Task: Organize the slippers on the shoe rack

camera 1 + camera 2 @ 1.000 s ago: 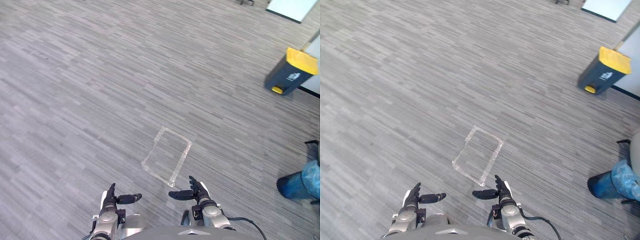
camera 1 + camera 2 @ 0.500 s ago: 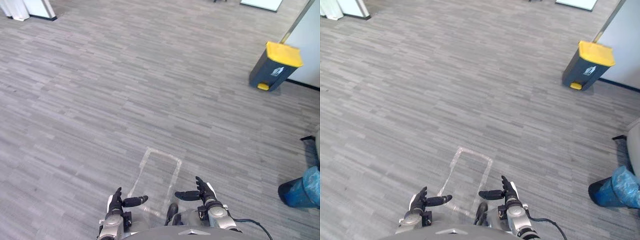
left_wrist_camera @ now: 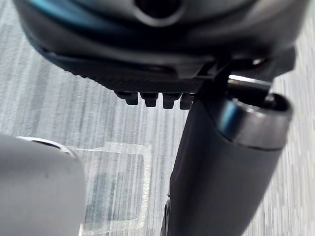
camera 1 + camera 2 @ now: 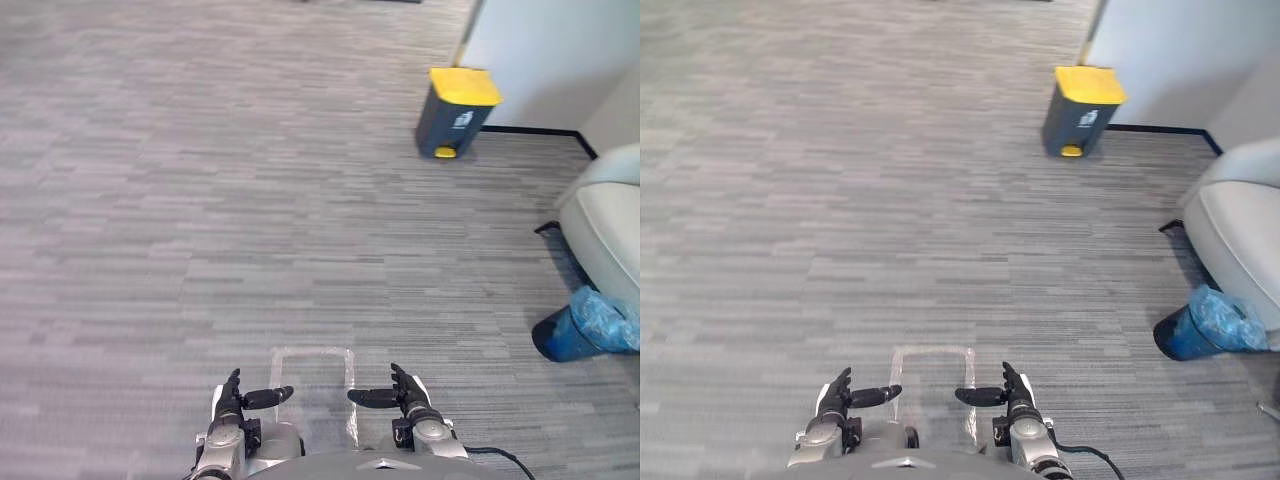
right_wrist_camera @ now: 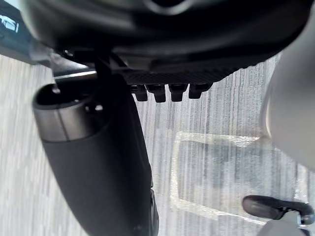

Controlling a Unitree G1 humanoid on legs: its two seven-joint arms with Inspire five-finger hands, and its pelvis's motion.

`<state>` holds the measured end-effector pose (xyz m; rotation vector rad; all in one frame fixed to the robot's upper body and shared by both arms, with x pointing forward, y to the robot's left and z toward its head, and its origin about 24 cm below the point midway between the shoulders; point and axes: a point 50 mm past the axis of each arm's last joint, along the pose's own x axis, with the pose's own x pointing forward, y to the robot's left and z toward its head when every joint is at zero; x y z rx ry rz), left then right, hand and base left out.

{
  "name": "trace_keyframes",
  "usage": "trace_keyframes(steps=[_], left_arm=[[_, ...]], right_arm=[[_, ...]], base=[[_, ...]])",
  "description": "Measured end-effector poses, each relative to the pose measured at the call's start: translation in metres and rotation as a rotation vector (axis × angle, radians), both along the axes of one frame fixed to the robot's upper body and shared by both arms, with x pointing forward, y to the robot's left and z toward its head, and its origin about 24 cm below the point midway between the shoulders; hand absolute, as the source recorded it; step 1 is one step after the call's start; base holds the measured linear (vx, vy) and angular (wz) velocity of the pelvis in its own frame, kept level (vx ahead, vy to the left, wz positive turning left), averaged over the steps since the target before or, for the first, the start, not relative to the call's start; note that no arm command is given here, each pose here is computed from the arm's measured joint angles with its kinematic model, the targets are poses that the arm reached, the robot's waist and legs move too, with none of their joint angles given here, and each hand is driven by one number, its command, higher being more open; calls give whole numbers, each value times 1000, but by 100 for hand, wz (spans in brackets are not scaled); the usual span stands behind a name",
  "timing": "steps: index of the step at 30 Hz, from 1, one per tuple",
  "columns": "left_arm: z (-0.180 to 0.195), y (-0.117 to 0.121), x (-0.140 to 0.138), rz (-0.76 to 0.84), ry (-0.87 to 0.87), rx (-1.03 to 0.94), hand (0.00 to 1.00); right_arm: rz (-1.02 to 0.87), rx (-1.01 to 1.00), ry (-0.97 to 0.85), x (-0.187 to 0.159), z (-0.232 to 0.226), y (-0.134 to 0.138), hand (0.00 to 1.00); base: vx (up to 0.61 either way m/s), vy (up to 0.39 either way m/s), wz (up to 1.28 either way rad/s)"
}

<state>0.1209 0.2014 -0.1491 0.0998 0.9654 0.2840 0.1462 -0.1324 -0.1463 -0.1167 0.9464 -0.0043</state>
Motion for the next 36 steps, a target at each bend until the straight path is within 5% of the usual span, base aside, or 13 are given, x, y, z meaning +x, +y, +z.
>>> trace_keyframes(steps=[7, 16, 36], left_arm=[[0, 13, -2, -33, 31, 31, 100], [0, -10, 10, -74, 2, -26, 100], [-6, -15, 1, -55, 51, -48, 100]], right_arm=[[35, -8, -10, 6, 2, 2, 100], [43, -79, -3, 2, 0, -21, 100], [-39, -85, 16, -1, -1, -30, 100]], base=[[144, -39, -40], [142, -99, -33], [98, 147, -90]])
